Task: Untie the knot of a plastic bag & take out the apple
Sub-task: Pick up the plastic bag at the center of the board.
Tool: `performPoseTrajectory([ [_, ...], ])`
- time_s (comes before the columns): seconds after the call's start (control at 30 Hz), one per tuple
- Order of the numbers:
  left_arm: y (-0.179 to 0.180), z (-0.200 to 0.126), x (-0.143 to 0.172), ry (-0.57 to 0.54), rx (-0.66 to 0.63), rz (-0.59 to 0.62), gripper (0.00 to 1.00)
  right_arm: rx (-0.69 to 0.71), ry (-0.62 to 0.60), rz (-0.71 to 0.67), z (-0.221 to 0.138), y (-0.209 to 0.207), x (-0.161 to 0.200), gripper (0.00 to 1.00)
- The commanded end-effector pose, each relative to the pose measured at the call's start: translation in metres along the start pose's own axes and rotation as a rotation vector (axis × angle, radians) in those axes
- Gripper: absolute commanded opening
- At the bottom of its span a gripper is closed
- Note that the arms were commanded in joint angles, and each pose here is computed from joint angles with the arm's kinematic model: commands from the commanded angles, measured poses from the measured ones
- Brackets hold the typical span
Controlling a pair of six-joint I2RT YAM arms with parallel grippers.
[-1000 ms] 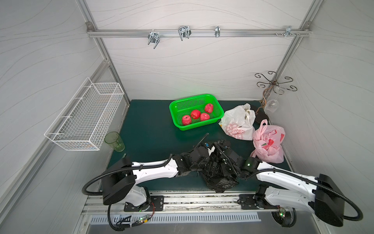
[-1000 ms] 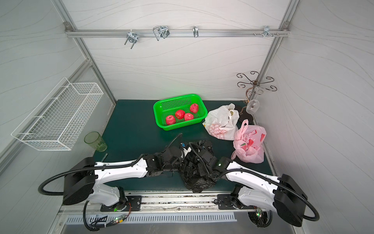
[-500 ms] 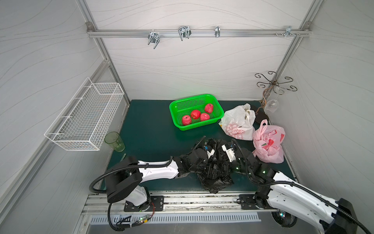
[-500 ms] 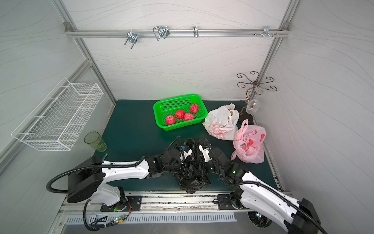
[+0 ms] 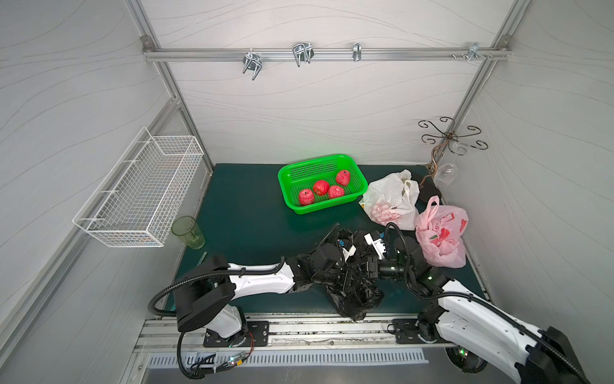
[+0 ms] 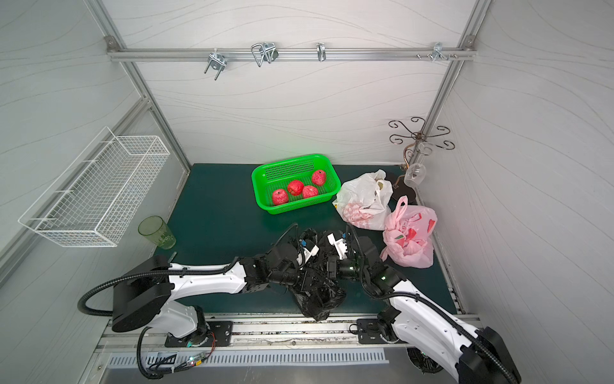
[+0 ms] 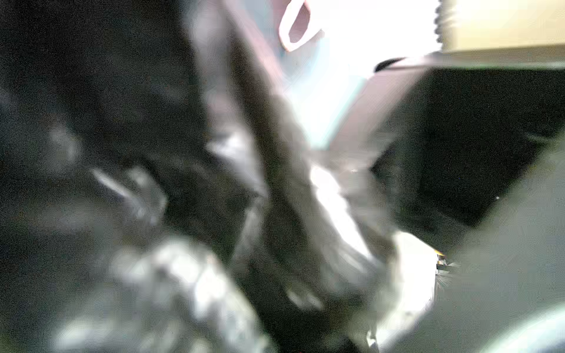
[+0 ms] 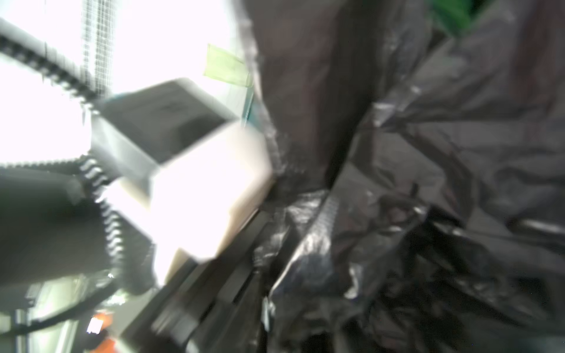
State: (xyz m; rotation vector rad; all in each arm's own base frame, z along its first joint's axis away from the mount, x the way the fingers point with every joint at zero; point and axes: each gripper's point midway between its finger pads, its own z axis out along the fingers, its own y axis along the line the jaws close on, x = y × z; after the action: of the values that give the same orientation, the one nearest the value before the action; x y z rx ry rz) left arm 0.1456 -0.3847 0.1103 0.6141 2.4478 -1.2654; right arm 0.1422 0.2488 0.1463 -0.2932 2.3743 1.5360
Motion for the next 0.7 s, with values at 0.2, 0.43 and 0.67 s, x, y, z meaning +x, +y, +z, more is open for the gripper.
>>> performPoseTrajectory([
  [0.2,0.001,-0.039,-0.040,-0.147,-0.060,0.076,0.00,0.228,-0.070,-0.163,-0.045,0.008,-0.012,0.72],
  [0.43,0.073,-0.103,-0.063,-0.186,-0.367,0.052,0.00,0.499,-0.228,-0.220,-0.110,0.004,-0.026,0.75],
  [0.67,0.083,-0.225,-0.151,-0.411,-0.613,0.090,0.00,0.490,-0.264,-0.251,-0.121,0.011,-0.025,0.75],
])
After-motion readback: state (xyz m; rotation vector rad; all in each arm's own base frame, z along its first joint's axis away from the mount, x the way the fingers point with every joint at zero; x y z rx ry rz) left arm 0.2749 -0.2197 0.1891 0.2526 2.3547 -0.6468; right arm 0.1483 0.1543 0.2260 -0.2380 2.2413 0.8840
